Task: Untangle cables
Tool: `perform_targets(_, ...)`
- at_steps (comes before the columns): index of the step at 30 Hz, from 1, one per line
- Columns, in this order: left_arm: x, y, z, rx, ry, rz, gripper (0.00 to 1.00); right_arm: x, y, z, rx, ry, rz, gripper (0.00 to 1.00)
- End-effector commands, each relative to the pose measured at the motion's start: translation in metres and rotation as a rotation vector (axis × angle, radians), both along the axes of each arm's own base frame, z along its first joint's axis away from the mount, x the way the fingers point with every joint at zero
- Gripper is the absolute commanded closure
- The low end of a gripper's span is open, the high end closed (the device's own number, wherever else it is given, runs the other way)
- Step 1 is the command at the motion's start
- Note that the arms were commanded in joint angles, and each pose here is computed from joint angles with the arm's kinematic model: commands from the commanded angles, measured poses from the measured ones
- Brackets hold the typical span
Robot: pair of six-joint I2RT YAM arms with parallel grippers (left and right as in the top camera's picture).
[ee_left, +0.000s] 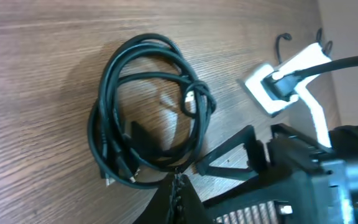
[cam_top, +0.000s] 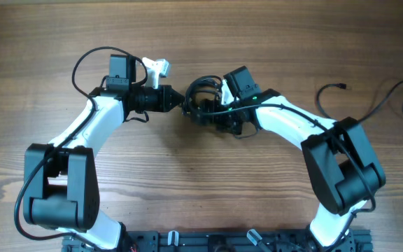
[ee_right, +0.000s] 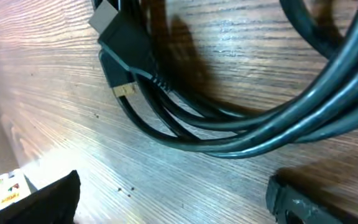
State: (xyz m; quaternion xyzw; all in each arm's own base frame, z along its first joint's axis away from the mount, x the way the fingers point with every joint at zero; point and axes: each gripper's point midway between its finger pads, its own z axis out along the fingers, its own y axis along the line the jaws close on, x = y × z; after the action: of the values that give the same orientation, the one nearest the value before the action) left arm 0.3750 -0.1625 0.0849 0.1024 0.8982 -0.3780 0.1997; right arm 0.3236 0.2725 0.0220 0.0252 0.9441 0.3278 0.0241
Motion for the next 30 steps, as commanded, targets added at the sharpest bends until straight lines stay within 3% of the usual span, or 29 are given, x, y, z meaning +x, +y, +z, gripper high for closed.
perform_targets(1,0.003,0.004,0.004,0.033,-0.013,0.021,0.96,-0.012,-0.010,-0.029,-0.057,0.073,-0.027,0.00)
perform_targets(9,0.004,0.003,0.004,0.032,-0.018,0.021,0.91,0.011,0.003,-0.018,0.005,-0.039,-0.028,0.00)
perform_targets(20,0.001,-0.005,0.004,0.023,-0.002,0.017,0.83,0.011,0.003,-0.018,0.005,-0.040,-0.028,0.00)
perform_targets(27,-0.008,-0.043,0.007,0.041,-0.060,-0.072,0.84,0.011,0.003,-0.018,0.005,-0.040,-0.028,0.00)
perform_targets(30,-0.013,-0.058,0.002,0.092,-0.082,-0.097,0.79,0.011,0.003,-0.018,0.005,-0.039,-0.028,0.00)
